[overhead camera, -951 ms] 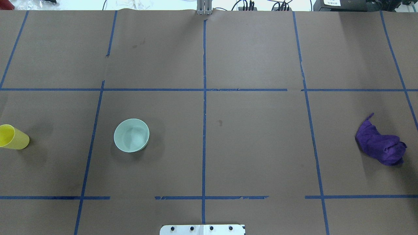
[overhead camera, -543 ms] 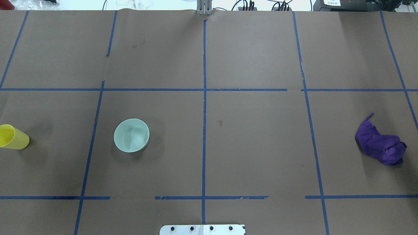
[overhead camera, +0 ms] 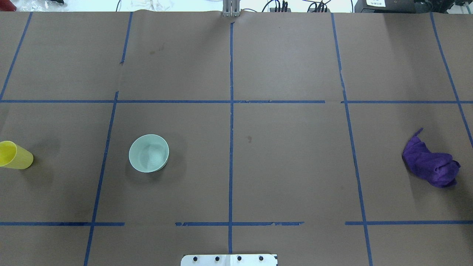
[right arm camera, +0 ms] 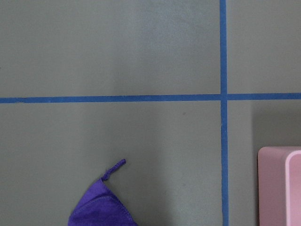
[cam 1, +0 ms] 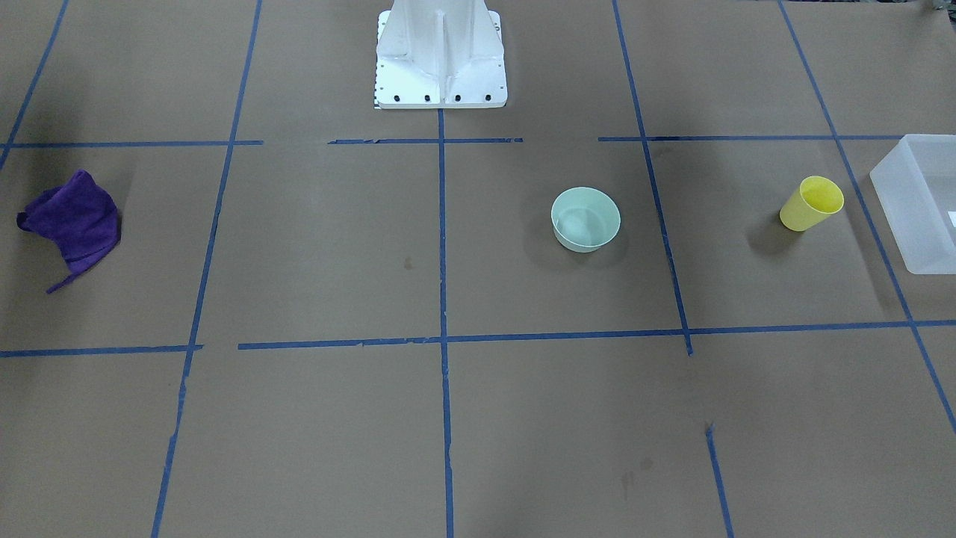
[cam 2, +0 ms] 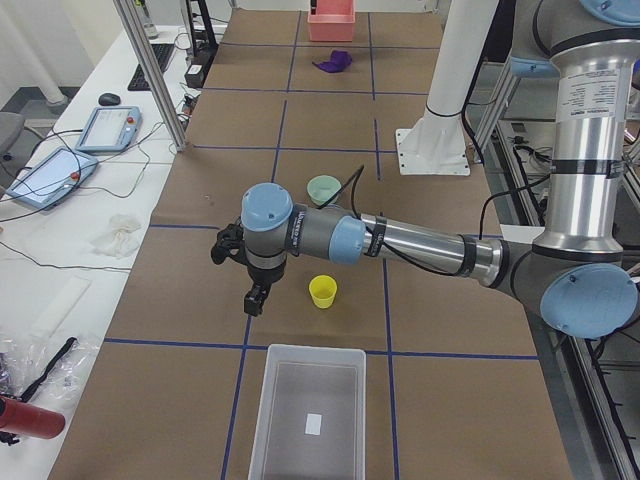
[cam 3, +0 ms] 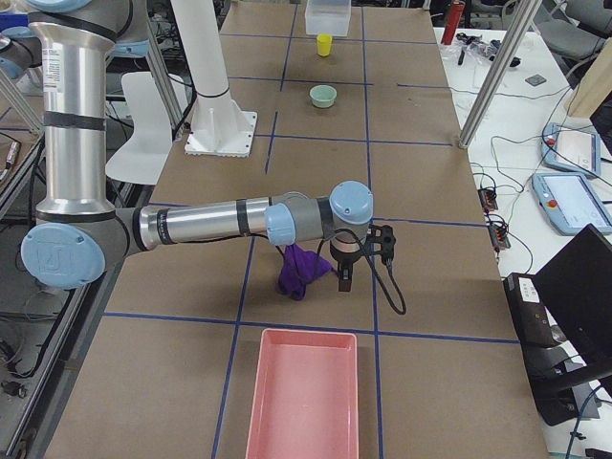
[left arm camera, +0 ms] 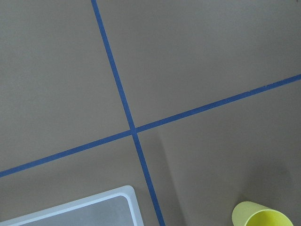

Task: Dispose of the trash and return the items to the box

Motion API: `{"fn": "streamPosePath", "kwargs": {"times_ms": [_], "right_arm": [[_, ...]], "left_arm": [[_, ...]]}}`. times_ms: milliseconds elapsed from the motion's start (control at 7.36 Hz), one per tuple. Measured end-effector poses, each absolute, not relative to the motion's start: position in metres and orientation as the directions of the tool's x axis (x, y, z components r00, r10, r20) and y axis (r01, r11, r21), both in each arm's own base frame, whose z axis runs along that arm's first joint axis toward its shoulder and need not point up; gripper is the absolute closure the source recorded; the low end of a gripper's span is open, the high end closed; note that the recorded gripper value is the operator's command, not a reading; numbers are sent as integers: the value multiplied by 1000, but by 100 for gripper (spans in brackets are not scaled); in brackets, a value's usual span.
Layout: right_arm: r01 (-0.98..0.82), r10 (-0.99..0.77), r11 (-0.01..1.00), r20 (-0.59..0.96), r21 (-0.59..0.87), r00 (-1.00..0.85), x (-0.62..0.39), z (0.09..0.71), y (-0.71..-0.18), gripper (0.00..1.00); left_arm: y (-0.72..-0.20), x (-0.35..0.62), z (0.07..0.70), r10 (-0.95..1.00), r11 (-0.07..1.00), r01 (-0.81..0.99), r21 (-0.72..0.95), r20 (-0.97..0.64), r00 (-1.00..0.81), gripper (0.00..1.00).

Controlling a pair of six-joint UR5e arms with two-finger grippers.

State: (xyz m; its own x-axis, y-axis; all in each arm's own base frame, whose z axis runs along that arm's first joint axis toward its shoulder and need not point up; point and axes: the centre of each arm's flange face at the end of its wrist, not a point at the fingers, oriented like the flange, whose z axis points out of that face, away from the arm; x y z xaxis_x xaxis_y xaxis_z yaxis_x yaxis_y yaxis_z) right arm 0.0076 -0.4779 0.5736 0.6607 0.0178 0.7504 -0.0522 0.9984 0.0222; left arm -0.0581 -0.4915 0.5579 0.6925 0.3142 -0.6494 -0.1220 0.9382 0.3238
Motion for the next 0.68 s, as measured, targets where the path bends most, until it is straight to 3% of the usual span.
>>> {"fn": "streamPosePath", "kwargs": {"times_ms": [679], "right_arm": [[-53, 14, 998, 752, 28, 659, 8, 570, -477, 0]], "left_arm": [[-483, -31, 565, 345, 933, -156, 325, -679, 648, 0]]}}
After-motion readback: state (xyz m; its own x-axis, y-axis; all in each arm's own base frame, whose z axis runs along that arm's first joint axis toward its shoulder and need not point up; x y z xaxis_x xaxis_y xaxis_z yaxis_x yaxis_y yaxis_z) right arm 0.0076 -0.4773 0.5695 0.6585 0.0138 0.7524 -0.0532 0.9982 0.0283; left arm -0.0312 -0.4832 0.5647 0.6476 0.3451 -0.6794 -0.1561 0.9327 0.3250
